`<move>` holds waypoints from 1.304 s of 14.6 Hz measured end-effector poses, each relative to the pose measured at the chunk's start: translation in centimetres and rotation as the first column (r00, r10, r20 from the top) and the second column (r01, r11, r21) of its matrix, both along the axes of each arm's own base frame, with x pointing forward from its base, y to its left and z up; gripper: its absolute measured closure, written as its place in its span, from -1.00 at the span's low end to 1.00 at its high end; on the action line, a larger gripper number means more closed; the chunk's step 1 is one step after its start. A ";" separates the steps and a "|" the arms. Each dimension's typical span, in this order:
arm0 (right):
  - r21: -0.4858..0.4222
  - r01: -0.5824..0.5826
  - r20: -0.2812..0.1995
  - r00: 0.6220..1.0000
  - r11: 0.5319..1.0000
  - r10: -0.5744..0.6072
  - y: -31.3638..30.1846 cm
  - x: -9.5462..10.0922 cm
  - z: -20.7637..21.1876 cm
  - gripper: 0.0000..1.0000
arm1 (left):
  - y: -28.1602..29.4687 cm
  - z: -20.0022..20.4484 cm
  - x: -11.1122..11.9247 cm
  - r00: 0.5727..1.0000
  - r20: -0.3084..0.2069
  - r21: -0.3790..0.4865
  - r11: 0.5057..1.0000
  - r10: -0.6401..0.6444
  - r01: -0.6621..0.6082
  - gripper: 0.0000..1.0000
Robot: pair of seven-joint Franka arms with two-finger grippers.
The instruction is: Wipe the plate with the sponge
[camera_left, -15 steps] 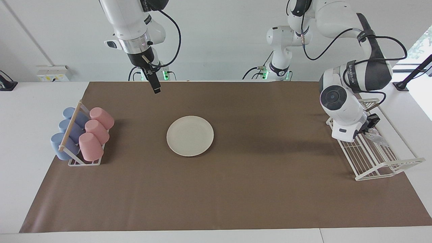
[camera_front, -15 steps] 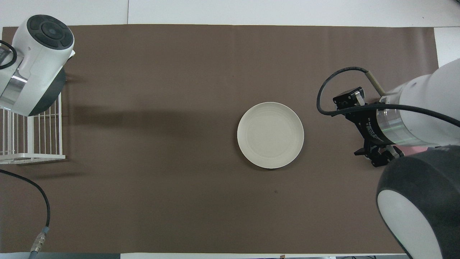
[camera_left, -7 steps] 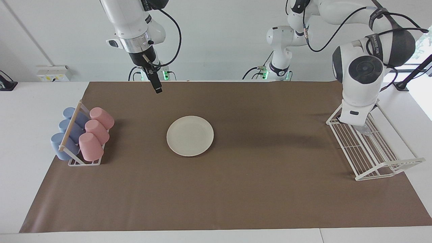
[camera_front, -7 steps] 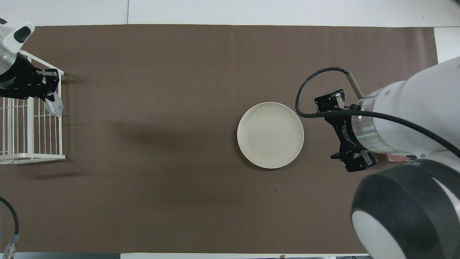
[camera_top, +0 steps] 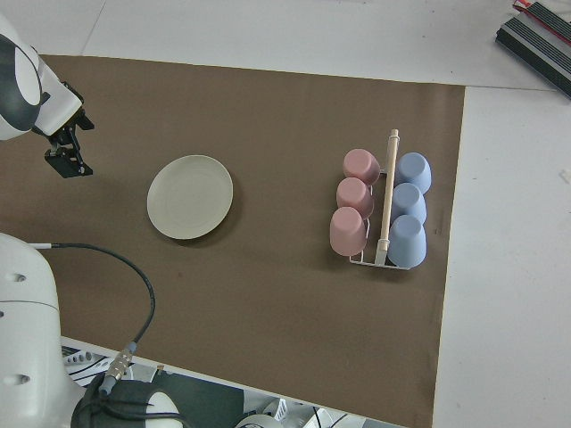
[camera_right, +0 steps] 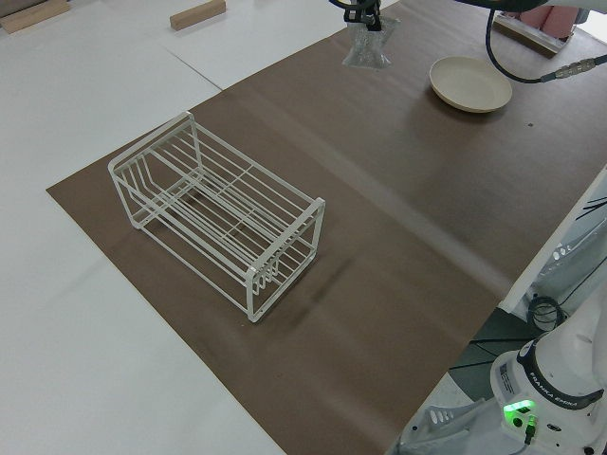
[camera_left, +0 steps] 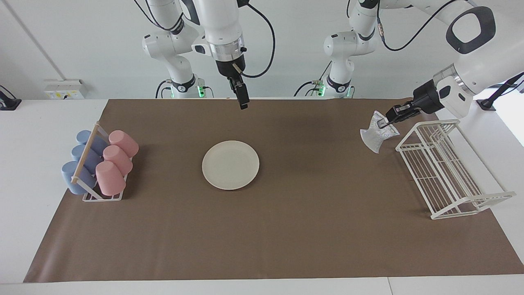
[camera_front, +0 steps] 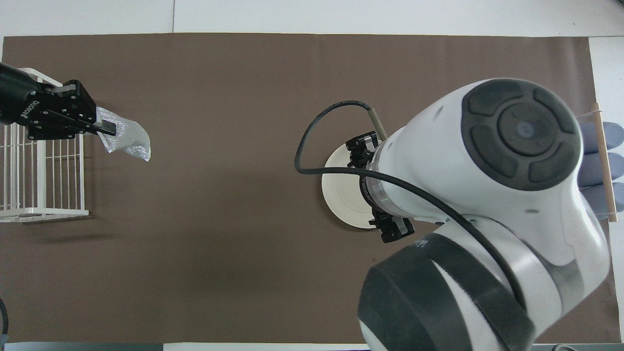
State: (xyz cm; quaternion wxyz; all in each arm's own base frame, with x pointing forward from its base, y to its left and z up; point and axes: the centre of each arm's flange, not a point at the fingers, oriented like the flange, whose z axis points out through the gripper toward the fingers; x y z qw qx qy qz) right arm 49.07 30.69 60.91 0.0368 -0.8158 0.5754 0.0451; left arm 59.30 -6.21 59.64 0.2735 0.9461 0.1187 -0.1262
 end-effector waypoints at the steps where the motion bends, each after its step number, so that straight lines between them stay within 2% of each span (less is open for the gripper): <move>1: -0.001 -0.004 -0.005 1.000 1.000 0.004 0.4 0.0 -0.3 -1.00 | -0.8 -0.6 -0.7 1.000 -0.001 -0.077 0.997 -0.026 0.026 0.90; 3: 0.001 -0.003 -0.002 1.000 1.000 0.003 0.5 0.2 -0.5 -1.00 | -2.1 -2.3 -2.5 0.998 0.038 -0.234 0.970 -0.057 0.065 0.90; 5: 0.017 0.000 0.023 1.000 1.000 0.000 0.7 0.6 -0.3 -1.00 | -3.0 -4.5 -4.9 0.995 0.089 -0.353 0.933 -0.049 0.078 0.90; 8: 0.029 -0.012 0.036 0.999 1.000 0.011 2.0 0.6 -0.9 -1.00 | -5.0 -7.5 -8.7 0.991 0.131 -0.481 0.873 -0.020 0.081 0.90; 10: 0.029 -0.018 0.034 0.999 0.999 0.017 2.8 0.3 -1.6 -1.00 | -6.7 -8.8 -10.5 0.983 0.181 -0.538 0.833 -0.035 0.128 0.90; 11: 0.042 -0.013 0.054 0.999 0.999 0.010 3.1 0.5 -1.8 -1.00 | -7.6 -9.4 -11.1 0.977 0.207 -0.560 0.813 -0.050 0.160 0.90; 13: 0.120 0.025 0.160 0.986 0.992 -0.044 3.8 1.7 -1.1 -1.00 | -9.3 -10.5 -11.8 0.967 0.249 -0.605 0.769 -0.062 0.205 0.90; 14: 0.158 0.063 0.194 0.977 0.985 -0.094 4.0 2.2 -0.8 -1.00 | -9.9 -11.2 -12.2 0.962 0.266 -0.622 0.752 -0.061 0.219 0.90; 17: 0.160 0.163 0.149 0.971 0.974 -0.187 4.2 2.2 -1.7 -1.00 | -11.9 -12.8 -13.0 0.955 0.295 -0.653 0.722 -0.039 0.231 0.90; 19: 0.119 0.144 0.099 0.983 0.982 -0.156 5.8 0.5 -2.4 -1.00 | -13.1 -13.0 -13.4 0.953 0.299 -0.660 0.714 -0.035 0.234 0.90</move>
